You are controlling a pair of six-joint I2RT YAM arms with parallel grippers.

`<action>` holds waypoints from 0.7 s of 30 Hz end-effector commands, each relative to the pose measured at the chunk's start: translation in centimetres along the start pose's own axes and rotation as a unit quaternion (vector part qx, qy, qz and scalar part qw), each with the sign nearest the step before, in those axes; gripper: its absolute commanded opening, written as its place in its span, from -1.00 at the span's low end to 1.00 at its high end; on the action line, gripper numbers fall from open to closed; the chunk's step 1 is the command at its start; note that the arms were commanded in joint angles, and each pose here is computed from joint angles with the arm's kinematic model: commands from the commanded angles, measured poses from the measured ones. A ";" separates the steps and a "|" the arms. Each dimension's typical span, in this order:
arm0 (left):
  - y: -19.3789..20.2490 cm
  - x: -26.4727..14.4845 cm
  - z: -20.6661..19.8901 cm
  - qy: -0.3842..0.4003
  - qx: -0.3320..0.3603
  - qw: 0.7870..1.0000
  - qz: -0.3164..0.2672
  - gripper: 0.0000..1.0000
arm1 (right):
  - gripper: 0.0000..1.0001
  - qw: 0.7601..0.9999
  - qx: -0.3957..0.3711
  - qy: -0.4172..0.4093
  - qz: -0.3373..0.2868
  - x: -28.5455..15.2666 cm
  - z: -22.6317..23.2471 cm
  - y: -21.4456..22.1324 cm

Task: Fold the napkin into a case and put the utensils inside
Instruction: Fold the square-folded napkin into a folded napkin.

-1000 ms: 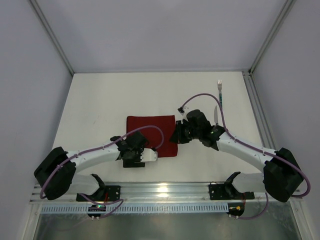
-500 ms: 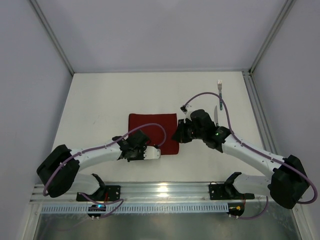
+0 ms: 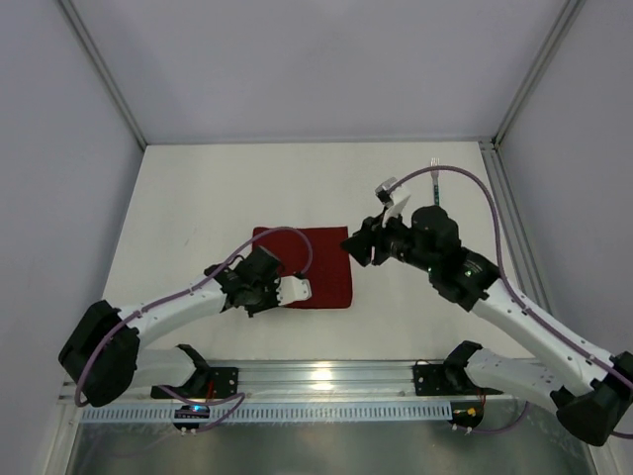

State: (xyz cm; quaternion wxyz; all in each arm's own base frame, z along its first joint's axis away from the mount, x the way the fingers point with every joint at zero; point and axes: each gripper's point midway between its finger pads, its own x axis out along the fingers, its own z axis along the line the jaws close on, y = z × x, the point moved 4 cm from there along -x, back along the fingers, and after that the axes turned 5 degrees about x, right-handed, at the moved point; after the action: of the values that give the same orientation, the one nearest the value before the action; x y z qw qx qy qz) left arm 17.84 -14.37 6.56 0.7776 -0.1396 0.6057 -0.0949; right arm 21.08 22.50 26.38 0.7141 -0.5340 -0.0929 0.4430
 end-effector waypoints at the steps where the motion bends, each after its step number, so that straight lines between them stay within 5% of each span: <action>1: -1.3 -1.9 0.0 0.032 -0.032 0.998 -0.044 -1.00 | 0.04 0.989 -0.098 -0.011 -0.110 -2.1 1.2 -4.1; 7: -0.7 -2.7 1.0 0.042 -0.035 0.998 -0.034 -1.00 | 0.28 0.971 -0.217 -0.072 -0.071 -1.0 4.2 1.3; 11: -0.8 -3.1 1.3 0.055 -0.038 0.997 -0.032 -1.00 | 0.36 0.923 -0.377 -0.075 -0.023 0.2 5.3 8.1; 21: -0.5 -3.4 0.8 0.074 -0.038 0.996 -0.018 -1.00 | 0.57 0.891 -0.451 -0.039 -0.012 4.9 4.5 14.6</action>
State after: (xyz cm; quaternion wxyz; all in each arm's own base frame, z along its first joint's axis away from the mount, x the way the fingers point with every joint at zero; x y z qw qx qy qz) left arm 17.83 -13.44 9.39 0.7308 -0.1750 0.6541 -0.0860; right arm 12.20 27.54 11.57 0.3602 -0.7730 -0.2783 0.4419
